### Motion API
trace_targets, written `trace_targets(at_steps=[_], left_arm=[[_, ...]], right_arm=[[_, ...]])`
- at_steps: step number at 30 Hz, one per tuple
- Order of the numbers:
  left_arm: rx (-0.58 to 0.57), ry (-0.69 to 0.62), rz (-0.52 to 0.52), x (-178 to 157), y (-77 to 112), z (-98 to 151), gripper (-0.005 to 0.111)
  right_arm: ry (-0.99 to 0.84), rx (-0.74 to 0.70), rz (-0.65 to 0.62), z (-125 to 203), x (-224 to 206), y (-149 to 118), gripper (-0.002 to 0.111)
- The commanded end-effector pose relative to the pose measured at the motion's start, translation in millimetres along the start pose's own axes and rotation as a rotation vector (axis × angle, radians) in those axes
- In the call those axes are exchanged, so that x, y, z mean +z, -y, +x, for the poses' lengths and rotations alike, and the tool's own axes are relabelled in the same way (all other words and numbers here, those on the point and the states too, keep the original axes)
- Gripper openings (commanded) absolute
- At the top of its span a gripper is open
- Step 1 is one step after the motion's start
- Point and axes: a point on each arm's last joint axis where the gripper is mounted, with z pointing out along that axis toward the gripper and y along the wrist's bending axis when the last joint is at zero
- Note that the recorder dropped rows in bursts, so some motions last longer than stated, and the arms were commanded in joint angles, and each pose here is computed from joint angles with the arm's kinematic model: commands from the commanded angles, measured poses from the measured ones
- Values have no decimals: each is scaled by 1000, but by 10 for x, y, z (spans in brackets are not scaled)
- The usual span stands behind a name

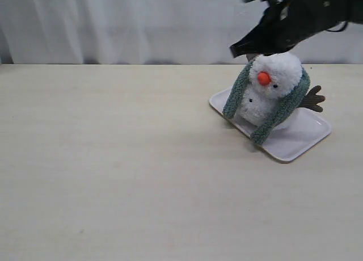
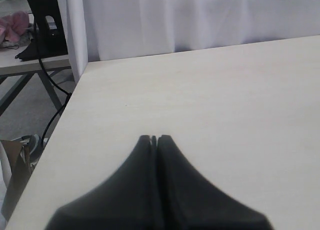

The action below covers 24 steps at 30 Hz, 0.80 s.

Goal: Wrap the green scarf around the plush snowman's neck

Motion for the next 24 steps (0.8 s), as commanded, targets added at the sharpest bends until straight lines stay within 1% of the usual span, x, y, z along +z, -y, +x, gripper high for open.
trace_targets(at_steps=[1, 4, 5, 6, 8, 9, 11, 15, 19, 24], left_arm=[[-4, 11, -2, 0, 0, -5, 0], [-4, 11, -2, 0, 0, -5, 0], [-4, 11, -2, 0, 0, -5, 0], [-4, 11, -2, 0, 0, -5, 0], [-4, 11, -2, 0, 0, -5, 0], [-4, 11, -2, 0, 0, -5, 0], [-4, 11, -2, 0, 0, -5, 0], [-4, 11, -2, 0, 0, -5, 0], [-4, 11, -2, 0, 0, -5, 0], [-4, 11, -2, 0, 0, -5, 0]], right_arm=[[-9, 167, 7, 198, -436, 464, 4], [-22, 268, 79, 460, -594, 797, 4], [-31, 314, 101, 553, -623, 898, 4], [-47, 391, 129, 707, -649, 1046, 4], [-86, 492, 153, 936, -643, 1215, 4], [-121, 567, 167, 1113, -616, 1321, 4], [-173, 672, 171, 1357, -537, 1425, 4], [-288, 768, 111, 1751, -244, 1473, 4], [-343, 778, 100, 1934, 41, 1482, 4], [-331, 823, 138, 2104, 352, 1532, 4]])
